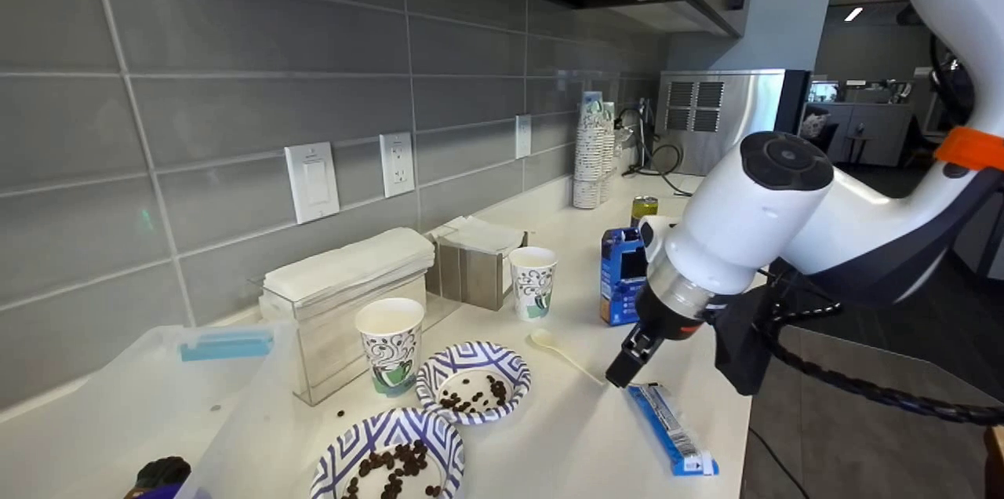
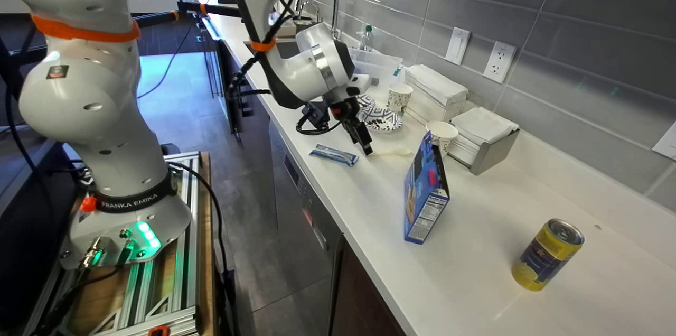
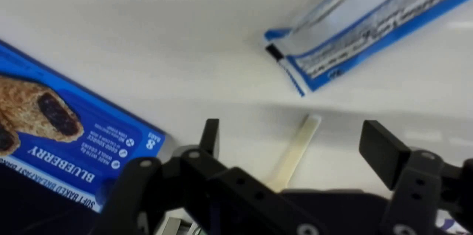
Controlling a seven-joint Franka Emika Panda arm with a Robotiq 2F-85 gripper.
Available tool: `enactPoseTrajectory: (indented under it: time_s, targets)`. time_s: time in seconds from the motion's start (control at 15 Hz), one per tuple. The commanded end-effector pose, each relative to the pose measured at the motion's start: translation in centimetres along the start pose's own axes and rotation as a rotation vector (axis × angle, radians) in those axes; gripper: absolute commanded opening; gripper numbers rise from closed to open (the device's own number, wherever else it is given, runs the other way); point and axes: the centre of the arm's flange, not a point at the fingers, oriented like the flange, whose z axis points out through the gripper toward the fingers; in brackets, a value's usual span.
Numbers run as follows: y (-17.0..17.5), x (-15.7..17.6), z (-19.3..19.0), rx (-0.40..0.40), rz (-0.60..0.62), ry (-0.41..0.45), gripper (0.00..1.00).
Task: Take one scoop from the bowl on the left and empty into the bowl on the right
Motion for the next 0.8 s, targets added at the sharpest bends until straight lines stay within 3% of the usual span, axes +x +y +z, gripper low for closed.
enactPoseTrajectory:
  time_s: [0.0, 0.33, 0.73]
  targets:
    - [2.1, 2.0, -6.9, 0.042, -0.075, -0.095, 1.0]
    - [3.5, 3.2, -8.8, 0.072, -0.078, -0.138, 1.0]
    - [5.6, 4.6, -8.3, 0.232, -0.062, -0.295, 1.0]
